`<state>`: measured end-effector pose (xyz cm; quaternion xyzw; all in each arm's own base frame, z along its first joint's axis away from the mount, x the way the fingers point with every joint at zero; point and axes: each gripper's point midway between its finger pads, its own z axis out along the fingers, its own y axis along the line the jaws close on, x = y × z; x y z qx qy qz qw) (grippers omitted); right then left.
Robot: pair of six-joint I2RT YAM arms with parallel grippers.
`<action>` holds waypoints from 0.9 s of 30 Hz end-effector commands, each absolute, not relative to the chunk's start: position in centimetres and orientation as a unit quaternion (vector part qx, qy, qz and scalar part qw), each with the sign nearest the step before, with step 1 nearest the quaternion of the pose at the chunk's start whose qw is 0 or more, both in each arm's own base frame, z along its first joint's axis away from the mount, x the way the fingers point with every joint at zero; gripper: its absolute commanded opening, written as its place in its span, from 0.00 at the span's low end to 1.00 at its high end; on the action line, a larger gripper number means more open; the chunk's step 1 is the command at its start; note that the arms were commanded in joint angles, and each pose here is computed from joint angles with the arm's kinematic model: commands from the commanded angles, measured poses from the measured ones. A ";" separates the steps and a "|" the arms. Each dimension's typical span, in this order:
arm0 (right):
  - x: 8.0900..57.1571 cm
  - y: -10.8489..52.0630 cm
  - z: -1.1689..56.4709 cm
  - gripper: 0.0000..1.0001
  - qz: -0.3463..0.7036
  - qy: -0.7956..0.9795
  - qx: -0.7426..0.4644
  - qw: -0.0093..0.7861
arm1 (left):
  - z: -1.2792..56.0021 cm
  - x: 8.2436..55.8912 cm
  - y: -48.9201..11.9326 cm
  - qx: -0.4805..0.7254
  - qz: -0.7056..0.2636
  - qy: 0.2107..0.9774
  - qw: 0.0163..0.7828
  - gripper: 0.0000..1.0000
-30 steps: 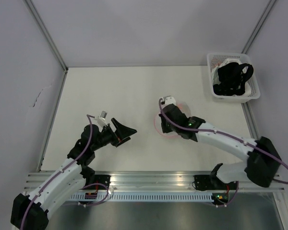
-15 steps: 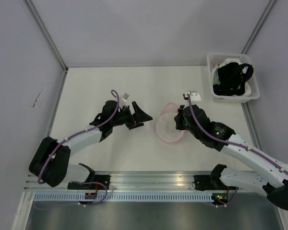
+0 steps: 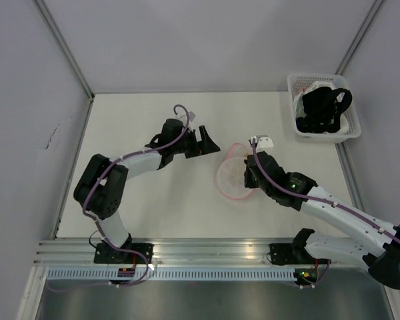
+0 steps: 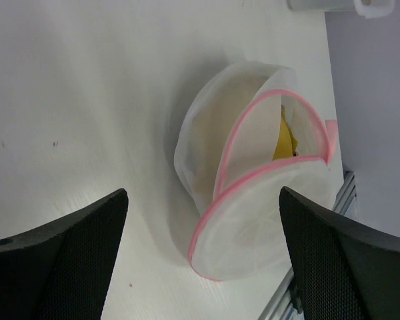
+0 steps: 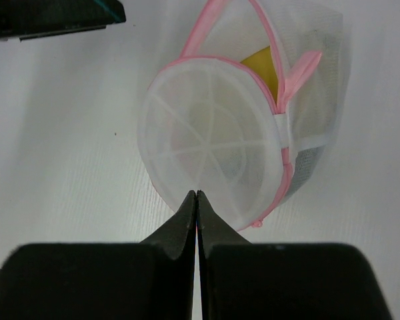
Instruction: Unzip the laundry bag and remove the bra
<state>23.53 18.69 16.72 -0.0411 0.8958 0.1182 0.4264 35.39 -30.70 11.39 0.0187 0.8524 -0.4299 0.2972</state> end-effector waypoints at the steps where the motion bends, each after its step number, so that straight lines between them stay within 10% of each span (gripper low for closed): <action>1: 23.3 18.7 17.4 0.00 0.135 0.891 -0.032 0.432 | 12.8 37.8 -32.5 0.111 -0.434 0.827 0.340 0.97; 16: 22.9 18.4 17.0 0.00 0.134 0.894 -0.036 0.426 | 9.5 36.0 -39.3 0.269 -0.512 0.771 0.267 0.92; 27: 22.9 18.1 16.5 0.00 0.131 0.896 -0.033 0.422 | 8.3 34.7 -39.7 0.261 -0.525 0.774 0.239 0.05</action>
